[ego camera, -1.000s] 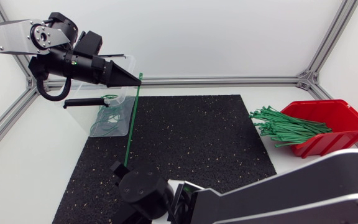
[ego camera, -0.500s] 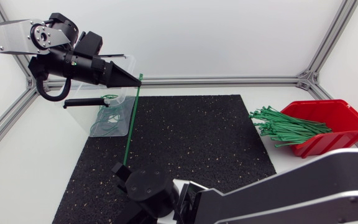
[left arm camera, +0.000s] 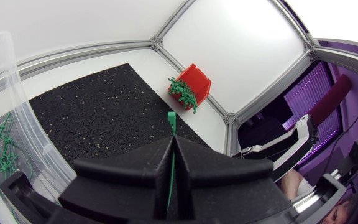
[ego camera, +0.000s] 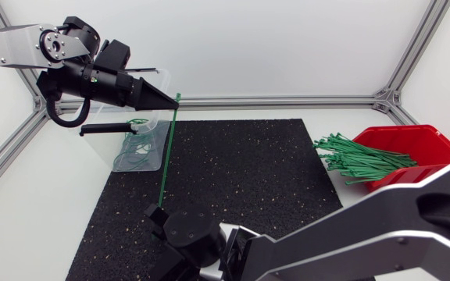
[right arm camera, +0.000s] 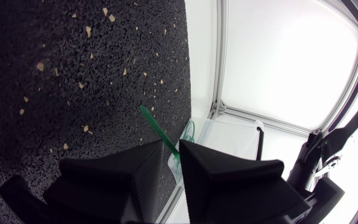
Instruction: Take a green cable tie from the red box, thread the tail through the head to close it, then place it in the transparent bin on the left.
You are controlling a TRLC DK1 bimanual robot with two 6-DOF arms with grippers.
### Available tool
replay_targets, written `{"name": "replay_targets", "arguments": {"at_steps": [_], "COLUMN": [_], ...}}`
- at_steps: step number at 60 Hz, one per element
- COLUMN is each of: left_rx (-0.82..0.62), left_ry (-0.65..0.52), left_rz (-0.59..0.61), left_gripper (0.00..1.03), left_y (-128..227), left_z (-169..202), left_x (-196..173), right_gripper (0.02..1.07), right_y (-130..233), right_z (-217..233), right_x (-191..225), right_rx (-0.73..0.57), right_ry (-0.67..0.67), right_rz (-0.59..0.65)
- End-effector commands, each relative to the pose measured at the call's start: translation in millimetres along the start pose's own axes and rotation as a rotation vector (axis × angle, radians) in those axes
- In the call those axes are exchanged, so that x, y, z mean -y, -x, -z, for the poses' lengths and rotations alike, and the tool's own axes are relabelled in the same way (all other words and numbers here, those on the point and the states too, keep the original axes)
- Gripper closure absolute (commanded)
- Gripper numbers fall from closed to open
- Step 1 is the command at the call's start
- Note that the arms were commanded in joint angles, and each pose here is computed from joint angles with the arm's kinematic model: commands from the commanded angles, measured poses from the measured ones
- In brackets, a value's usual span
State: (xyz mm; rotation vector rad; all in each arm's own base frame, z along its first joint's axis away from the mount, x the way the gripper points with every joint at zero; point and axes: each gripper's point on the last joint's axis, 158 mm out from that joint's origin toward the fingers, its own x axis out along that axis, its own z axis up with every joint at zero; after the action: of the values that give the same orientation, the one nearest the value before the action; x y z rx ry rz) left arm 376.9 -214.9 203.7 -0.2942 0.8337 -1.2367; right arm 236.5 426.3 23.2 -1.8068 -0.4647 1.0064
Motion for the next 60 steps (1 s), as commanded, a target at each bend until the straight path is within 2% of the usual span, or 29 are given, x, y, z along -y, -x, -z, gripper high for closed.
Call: {"name": "replay_targets", "arguments": {"at_steps": [1, 25, 60], "left_rx": [0.003, -0.007, -0.01], "left_ry": [-0.026, -0.027, -0.029], "left_rz": [0.014, 0.019, 0.021], "left_gripper": [1.0, 1.0, 1.0], "left_y": [0, -2, -3], "left_z": [-2, 2, 1], "left_x": [0, 0, 0], "right_gripper": [0.83, 0.84, 0.86], "right_y": [-3, -9, -11], "right_z": [1, 8, 3], "right_x": [-5, 8, -3], "right_rx": [-0.004, -0.031, -0.016], "right_ry": [0.034, 0.043, 0.06], "right_rz": [-0.003, 0.018, -0.001]}}
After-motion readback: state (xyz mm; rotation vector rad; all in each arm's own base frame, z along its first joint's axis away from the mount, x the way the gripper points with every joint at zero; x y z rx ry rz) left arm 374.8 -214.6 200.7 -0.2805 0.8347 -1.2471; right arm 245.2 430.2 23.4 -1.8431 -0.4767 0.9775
